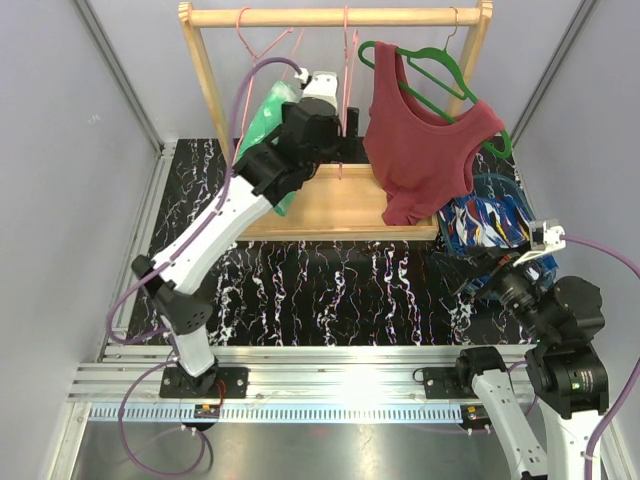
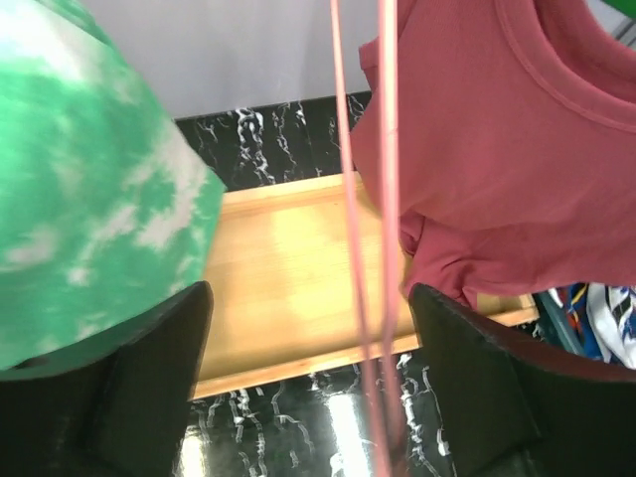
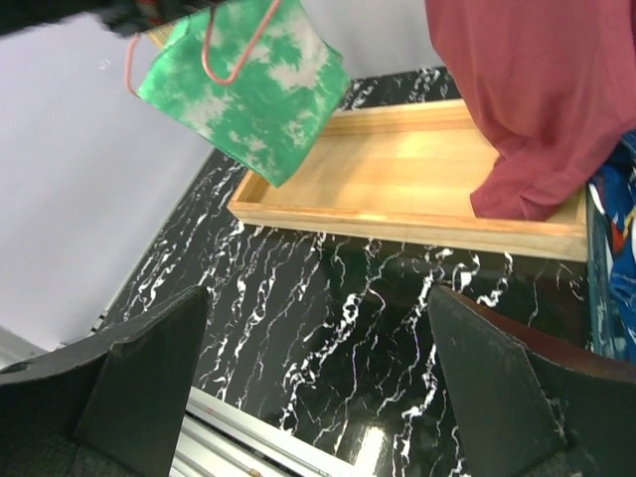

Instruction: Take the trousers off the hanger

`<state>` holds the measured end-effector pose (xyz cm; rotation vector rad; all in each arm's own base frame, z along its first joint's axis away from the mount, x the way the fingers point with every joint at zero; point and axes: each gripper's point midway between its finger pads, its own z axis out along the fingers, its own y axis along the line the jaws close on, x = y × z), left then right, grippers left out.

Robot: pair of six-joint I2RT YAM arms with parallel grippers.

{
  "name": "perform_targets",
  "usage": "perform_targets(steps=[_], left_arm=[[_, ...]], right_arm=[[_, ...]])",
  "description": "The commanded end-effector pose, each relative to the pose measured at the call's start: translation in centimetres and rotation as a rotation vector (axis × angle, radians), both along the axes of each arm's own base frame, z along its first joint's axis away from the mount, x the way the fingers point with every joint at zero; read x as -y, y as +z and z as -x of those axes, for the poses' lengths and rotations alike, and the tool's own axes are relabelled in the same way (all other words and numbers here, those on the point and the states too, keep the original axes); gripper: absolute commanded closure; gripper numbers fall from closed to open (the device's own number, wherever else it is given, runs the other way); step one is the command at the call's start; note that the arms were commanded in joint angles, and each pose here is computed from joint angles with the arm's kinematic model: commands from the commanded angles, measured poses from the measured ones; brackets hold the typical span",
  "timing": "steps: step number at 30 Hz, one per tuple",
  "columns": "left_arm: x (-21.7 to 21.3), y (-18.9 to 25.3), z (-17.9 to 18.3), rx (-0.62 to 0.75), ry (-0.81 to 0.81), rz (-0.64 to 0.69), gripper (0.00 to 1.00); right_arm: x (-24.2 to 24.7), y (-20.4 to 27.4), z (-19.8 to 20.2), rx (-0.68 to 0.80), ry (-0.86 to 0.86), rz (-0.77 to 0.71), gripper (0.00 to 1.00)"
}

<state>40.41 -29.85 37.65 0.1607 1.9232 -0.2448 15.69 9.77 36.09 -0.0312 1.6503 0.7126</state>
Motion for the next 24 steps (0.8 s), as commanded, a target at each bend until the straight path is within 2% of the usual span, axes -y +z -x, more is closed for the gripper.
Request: perform_targets(steps=[1,3,4,5,8,12,19,24], left_arm=[[-3.1,8.8,3.5,0.161,-0.018,0.163,0.01],[-4.2,9.5,4.7,0.178,-0.022,0.166,0.01],[-4.8,8.4,5.0,0.163,-0.011,0.145,0.01],[-6.4,10.0,6.2,0.200,0.005,0.172,0.01],[-9.3,9.6,6.7,0.218,0.082,0.126,0.01],[-12.4,8.3,5.6,0.178,0.150,0.058,0.02],[-14.8,5.6,2.7,0.086,0.108,0.002,0.04],[-16.4,3.3,0.1,0.012,0.087,0.016,0.23]], right_arm=[[0.9,-0.1,-0.5,-0.021,-0.054,0.025,0.01],[1.0,-0.6,-0.5,-0.033,-0.059,0.039,0.01],[1.1,-0.6,-0.4,-0.028,-0.058,0.051,0.00],[1.1,-0.6,-0.3,-0.023,-0.053,0.059,0.00],[0.7,-0.8,0.1,-0.018,-0.018,0.081,0.01],[0.1,-0.6,0.7,-0.007,0.028,0.095,0.01],[-0.7,-0.4,1.6,0.004,0.090,0.104,0.01],[-1.0,-0.3,2.0,0.011,0.117,0.114,0.01]])
